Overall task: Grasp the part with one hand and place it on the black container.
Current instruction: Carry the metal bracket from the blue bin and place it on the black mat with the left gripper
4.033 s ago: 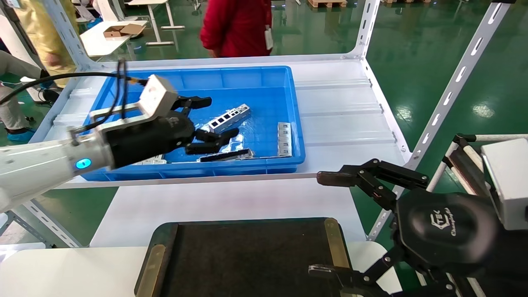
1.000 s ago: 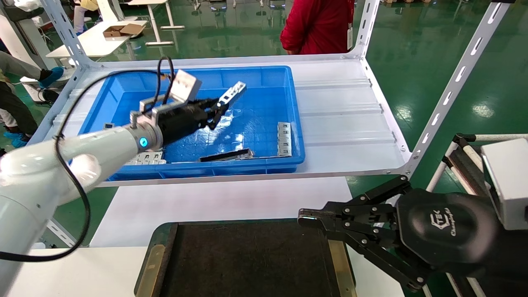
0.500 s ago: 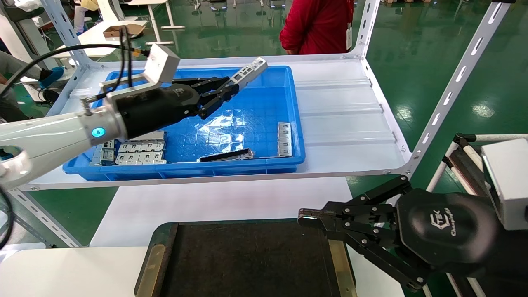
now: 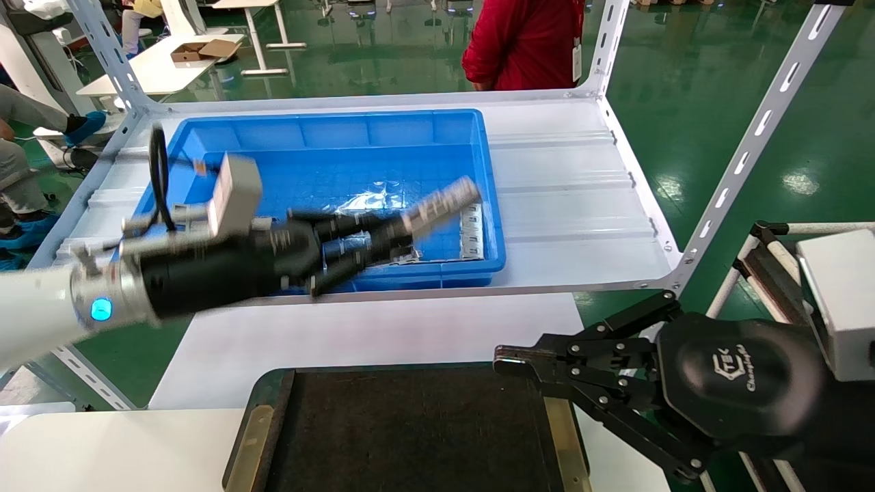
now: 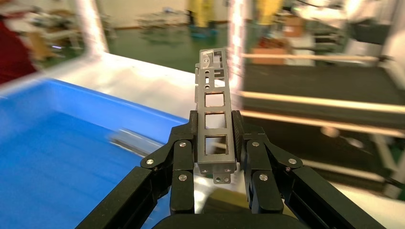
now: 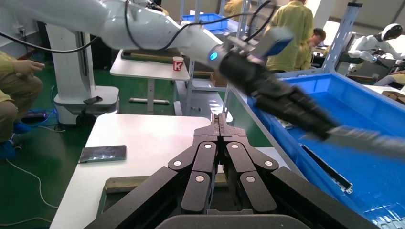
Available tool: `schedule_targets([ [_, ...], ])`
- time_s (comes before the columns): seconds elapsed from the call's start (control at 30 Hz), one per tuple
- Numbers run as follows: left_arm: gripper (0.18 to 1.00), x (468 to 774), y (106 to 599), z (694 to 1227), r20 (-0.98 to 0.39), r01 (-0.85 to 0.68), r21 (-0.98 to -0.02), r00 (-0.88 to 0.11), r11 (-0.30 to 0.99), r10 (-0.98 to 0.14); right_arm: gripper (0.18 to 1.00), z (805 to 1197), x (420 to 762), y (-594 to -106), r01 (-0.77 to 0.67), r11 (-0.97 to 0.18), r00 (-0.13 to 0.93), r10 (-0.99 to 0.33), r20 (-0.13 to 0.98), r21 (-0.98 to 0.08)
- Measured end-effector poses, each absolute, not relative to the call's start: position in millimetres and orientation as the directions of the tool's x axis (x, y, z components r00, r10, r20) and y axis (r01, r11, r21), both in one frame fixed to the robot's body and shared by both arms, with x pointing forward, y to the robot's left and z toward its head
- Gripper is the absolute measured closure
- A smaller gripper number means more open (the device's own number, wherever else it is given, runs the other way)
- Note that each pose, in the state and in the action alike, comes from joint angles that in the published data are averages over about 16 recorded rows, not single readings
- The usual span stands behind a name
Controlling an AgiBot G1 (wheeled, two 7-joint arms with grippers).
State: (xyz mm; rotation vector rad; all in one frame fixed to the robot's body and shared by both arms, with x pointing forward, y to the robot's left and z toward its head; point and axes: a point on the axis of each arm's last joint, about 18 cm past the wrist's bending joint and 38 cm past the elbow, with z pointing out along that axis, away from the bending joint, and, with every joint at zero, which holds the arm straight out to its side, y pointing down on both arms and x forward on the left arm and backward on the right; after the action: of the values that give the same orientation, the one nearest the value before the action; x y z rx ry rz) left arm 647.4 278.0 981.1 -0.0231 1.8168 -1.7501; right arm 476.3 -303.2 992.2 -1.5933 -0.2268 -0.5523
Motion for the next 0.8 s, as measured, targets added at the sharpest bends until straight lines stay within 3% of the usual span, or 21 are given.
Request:
schedule_targets([
  [0.4, 0.859, 600, 274, 872, -0.231, 0.190, -0.969, -0.923, 0.157, -0.307, 0.988, 992, 476, -303, 0.463, -0.110, 0.861, -0.181, 0.476, -0.880],
  [0.6, 0.859, 591, 270, 814, -0.090, 0.029, -0.987, -0.919, 0.161, -0.383, 0.988, 992, 476, -303, 0.463, -0.110, 0.861, -0.181, 0.476, -0.880],
  [0.8, 0.859, 596, 261, 764, 0.028, -0.107, -0.987, -0.853, 0.123, -0.521, 0.988, 992, 476, -303, 0.463, -0.110, 0.861, -0.181, 0.476, -0.880],
])
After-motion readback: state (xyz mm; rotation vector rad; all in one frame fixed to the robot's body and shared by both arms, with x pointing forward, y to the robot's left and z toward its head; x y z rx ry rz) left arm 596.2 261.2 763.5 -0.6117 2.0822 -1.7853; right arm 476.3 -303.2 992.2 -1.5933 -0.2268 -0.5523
